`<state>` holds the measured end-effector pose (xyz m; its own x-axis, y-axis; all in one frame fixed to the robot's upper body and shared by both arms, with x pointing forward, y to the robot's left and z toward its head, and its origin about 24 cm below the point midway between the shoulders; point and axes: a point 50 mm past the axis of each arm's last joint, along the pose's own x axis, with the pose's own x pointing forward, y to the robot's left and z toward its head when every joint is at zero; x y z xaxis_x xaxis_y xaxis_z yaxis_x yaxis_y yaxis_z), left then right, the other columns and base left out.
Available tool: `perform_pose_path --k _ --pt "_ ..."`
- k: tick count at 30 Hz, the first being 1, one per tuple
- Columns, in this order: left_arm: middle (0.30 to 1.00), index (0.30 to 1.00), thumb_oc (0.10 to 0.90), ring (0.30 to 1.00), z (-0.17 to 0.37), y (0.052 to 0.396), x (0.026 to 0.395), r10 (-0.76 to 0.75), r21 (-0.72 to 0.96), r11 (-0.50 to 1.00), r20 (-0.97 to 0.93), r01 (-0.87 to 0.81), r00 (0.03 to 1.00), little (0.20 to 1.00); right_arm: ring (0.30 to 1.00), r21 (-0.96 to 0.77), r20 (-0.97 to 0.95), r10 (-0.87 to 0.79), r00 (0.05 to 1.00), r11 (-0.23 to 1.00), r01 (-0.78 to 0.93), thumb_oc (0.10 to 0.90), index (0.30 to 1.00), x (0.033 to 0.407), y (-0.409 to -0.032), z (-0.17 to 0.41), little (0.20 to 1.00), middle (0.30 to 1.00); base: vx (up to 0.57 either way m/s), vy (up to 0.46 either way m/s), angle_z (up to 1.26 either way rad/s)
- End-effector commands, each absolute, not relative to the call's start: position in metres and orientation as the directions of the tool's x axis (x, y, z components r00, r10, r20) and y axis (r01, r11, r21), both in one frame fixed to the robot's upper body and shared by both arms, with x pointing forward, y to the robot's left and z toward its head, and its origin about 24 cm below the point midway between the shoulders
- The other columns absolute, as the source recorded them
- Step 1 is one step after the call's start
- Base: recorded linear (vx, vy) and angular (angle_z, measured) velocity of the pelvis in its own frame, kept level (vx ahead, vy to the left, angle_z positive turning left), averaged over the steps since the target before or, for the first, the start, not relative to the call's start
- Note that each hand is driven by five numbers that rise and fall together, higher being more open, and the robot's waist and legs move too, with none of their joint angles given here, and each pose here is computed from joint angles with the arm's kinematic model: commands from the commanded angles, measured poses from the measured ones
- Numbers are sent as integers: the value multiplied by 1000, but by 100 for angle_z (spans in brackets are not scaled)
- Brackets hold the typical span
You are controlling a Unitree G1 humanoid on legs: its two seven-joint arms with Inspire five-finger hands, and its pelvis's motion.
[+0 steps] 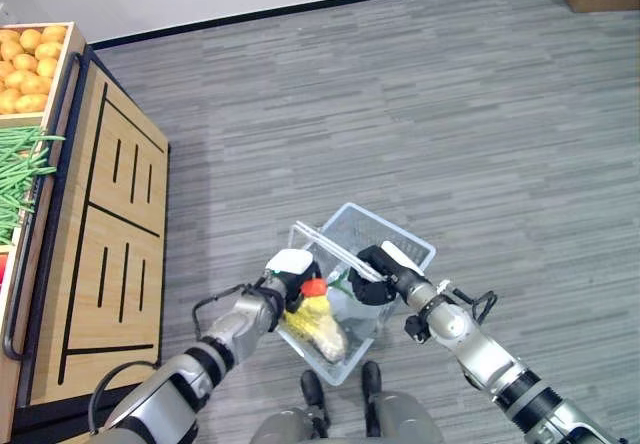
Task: Get the vegetables into the basket
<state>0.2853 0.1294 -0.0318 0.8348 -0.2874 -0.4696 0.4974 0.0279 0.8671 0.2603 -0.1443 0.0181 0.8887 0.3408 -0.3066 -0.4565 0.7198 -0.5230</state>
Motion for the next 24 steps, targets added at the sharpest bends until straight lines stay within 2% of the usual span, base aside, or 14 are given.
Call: perform_pose_path --k 1,9,10,11,24 --pt "300 300 400 300 3 136 316 -284 927 6 -357 374 890 300 300 -430 197 501 843 817 -385 400 300 272 -100 110 300 300 -27 -41 14" --pt "300 300 400 300 -7 139 304 -295 912 12 -389 411 873 300 300 -422 279 553 785 805 -417 400 300 264 -89 131 300 300 -30 -23 9" --pt "561 561 586 561 -5 137 305 -305 915 10 -381 403 873 561 300 -431 288 565 773 797 -423 400 300 263 -87 134 300 300 -19 -11 -6" --pt "1000 1000 900 1000 -5 137 305 -305 915 10 -380 402 873 1000 300 -431 288 565 773 797 -422 400 300 263 -87 134 300 300 -34 -23 -4" --pt "1000 1000 900 1000 -3 129 301 -350 909 31 -379 415 856 1000 300 -453 246 577 779 779 -434 400 300 263 -85 128 300 300 -8 -3 0"
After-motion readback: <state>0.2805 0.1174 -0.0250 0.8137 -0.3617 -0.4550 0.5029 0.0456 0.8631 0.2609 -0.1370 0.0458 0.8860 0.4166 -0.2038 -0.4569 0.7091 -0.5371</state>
